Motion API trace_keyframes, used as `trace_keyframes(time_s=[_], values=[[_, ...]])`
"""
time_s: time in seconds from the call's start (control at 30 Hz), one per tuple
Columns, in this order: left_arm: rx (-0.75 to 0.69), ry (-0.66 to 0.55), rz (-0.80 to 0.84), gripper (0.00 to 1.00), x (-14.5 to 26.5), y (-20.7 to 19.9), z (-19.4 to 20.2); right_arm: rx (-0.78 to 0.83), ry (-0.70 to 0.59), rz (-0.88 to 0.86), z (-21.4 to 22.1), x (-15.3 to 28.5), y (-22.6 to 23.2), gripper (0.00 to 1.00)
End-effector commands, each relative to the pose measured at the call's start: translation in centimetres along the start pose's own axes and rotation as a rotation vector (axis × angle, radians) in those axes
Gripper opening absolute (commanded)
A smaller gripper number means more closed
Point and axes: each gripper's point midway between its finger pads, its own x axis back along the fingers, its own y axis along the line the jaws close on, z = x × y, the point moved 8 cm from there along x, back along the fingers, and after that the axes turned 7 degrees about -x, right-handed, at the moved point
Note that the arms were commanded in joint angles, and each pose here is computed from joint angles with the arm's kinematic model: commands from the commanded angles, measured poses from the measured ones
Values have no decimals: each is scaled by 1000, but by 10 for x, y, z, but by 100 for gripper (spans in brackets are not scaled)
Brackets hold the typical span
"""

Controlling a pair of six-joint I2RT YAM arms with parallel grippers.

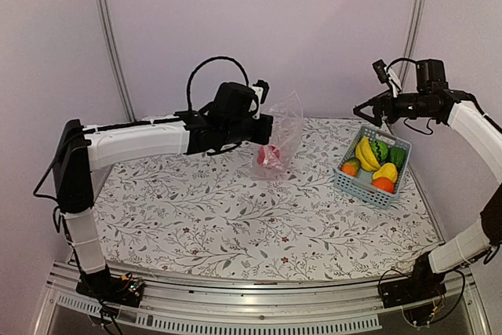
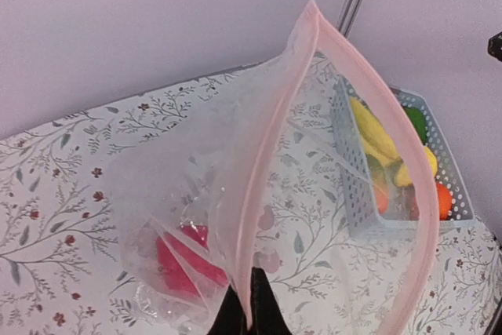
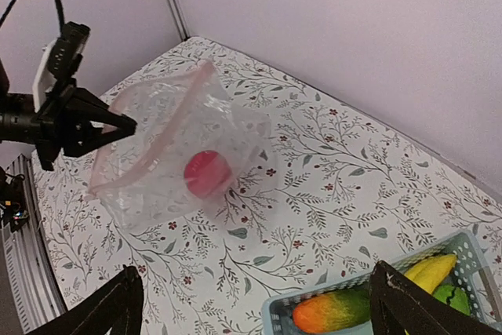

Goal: Place the food in the zip-top bag and seal the zipper
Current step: Place the fake fruit in the zipper food storage bag, then pick up the fake fruit from the bin.

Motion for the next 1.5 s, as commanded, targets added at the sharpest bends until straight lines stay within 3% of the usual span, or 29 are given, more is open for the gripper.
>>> trace_keyframes(time_s=[0.0, 0.17, 0.43, 0.87, 1.17, 1.47], values=[[-211, 17, -233, 0, 43, 32, -22, -117, 97, 197, 38, 17, -56, 99], [-366, 105, -328, 0, 61, 43, -25, -194, 184, 300, 73, 26, -98, 90], [-412, 296, -127, 0, 6, 6, 23, -267, 257, 233, 103, 4, -113, 78], [-386, 282, -106, 0, -7, -8, 33, -399, 361, 150, 138, -45, -129, 69], [-374, 270, -111, 0, -5, -8, 33, -312, 344, 327, 121, -53, -151, 60], [-373, 261, -119, 0, -5, -7, 31, -271, 363, 381, 113, -67, -173, 57]])
